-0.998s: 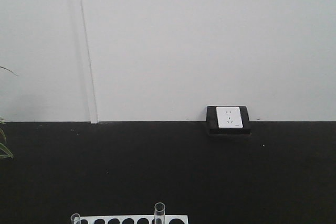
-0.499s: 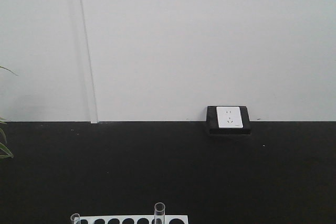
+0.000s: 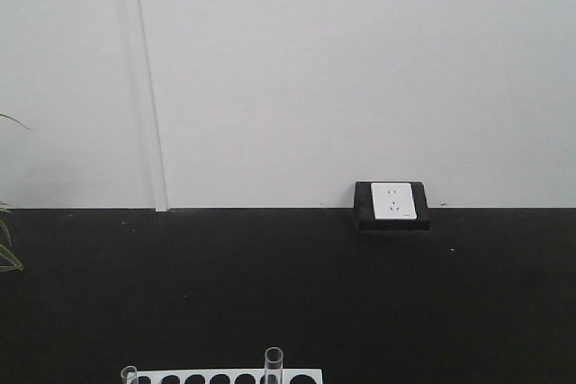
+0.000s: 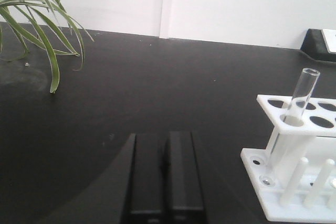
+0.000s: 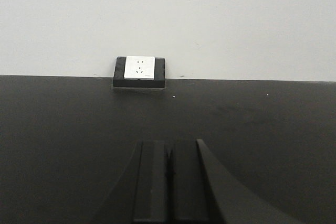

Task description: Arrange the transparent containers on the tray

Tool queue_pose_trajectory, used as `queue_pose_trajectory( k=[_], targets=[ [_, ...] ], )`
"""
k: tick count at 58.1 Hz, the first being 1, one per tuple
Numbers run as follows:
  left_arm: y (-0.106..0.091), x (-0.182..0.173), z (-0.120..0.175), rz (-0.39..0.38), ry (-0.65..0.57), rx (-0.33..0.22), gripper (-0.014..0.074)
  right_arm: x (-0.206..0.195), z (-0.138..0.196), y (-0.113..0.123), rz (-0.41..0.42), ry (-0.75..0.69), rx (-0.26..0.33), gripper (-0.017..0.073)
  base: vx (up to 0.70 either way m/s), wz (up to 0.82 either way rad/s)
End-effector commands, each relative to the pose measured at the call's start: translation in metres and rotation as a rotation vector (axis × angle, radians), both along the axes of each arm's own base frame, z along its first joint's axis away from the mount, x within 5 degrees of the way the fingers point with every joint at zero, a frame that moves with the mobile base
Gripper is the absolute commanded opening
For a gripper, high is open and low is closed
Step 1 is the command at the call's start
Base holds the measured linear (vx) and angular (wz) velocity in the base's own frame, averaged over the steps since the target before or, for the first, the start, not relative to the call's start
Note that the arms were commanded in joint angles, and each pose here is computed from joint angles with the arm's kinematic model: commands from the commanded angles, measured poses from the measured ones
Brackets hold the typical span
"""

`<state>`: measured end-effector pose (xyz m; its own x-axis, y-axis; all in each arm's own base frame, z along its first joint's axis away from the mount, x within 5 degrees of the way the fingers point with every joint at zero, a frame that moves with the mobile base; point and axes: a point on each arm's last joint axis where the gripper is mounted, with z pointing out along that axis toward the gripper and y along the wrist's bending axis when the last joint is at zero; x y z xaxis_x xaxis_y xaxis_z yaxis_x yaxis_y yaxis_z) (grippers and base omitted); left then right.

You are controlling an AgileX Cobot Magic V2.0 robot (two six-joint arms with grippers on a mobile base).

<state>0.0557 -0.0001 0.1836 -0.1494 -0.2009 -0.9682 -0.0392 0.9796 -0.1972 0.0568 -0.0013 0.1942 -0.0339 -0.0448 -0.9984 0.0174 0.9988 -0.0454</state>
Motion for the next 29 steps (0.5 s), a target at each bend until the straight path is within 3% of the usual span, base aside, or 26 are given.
queue_pose_trajectory(
  k=[1, 18, 29],
  targets=[
    [0.0, 0.002, 0.0, 0.005, -0.074, -0.012, -0.0007, 0.0, 0.006, 0.001, 0.008, -0.093, -0.013, -0.0011, 0.0, 0.0],
    [0.001, 0.002, 0.013, 0.016, -0.213, -0.012, -0.0007, -0.002, 0.019, 0.002, 0.02, -0.231, -0.01, -0.0011, 0.0, 0.0],
    [0.004, -0.003, 0.04, 0.035, -0.431, -0.087, -0.0007, -0.007, 0.043, 0.002, 0.026, -0.309, 0.042, -0.001, 0.0, 0.0]
  ],
)
